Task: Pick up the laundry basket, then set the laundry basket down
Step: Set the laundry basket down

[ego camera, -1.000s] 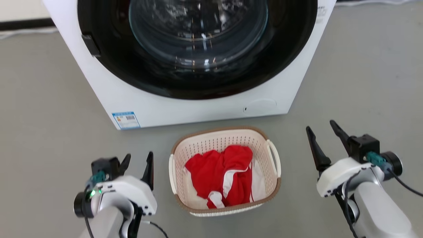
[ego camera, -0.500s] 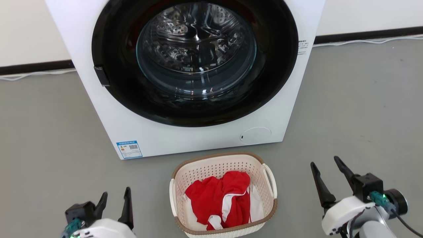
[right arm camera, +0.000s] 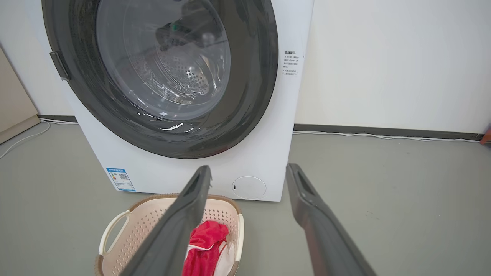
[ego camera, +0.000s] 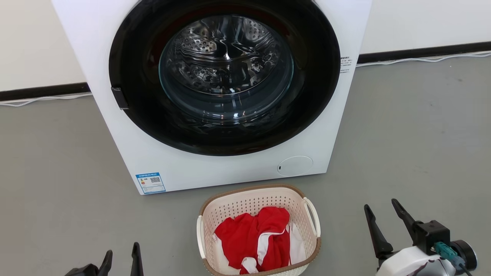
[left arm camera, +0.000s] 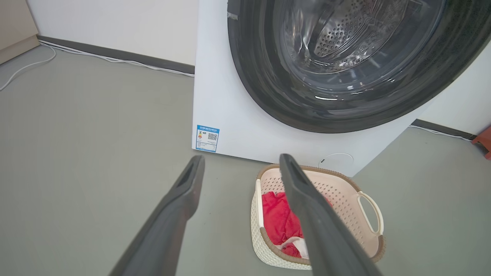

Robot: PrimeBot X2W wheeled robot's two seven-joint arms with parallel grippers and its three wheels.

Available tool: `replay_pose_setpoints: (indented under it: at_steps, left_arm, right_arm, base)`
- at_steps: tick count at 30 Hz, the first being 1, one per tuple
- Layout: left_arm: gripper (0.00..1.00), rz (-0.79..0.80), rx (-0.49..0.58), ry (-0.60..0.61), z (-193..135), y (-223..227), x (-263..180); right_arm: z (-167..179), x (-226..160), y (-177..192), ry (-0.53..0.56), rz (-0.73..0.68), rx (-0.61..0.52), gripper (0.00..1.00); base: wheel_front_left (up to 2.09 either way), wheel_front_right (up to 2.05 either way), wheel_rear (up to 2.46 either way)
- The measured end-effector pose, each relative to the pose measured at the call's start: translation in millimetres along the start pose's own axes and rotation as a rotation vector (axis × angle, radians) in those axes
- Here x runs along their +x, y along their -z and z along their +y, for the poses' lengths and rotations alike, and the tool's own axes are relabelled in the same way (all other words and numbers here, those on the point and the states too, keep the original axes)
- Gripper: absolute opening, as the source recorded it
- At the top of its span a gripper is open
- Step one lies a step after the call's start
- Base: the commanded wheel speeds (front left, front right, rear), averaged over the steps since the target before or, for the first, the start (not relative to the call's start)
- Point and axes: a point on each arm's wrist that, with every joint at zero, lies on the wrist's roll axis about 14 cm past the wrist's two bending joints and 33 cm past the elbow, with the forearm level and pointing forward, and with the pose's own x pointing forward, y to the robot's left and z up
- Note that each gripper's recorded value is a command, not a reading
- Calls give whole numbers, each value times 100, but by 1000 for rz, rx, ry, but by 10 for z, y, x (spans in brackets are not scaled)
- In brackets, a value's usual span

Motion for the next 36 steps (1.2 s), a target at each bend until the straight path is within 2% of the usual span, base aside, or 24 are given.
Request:
replay_pose_setpoints:
  at_steps: [36]
  left_arm:
    - [100, 5, -17, -25, 34, 50, -40]
  right_arm:
    - [-9, -66, 82, 8, 26, 7, 100]
  base:
    - [0, 0, 0]
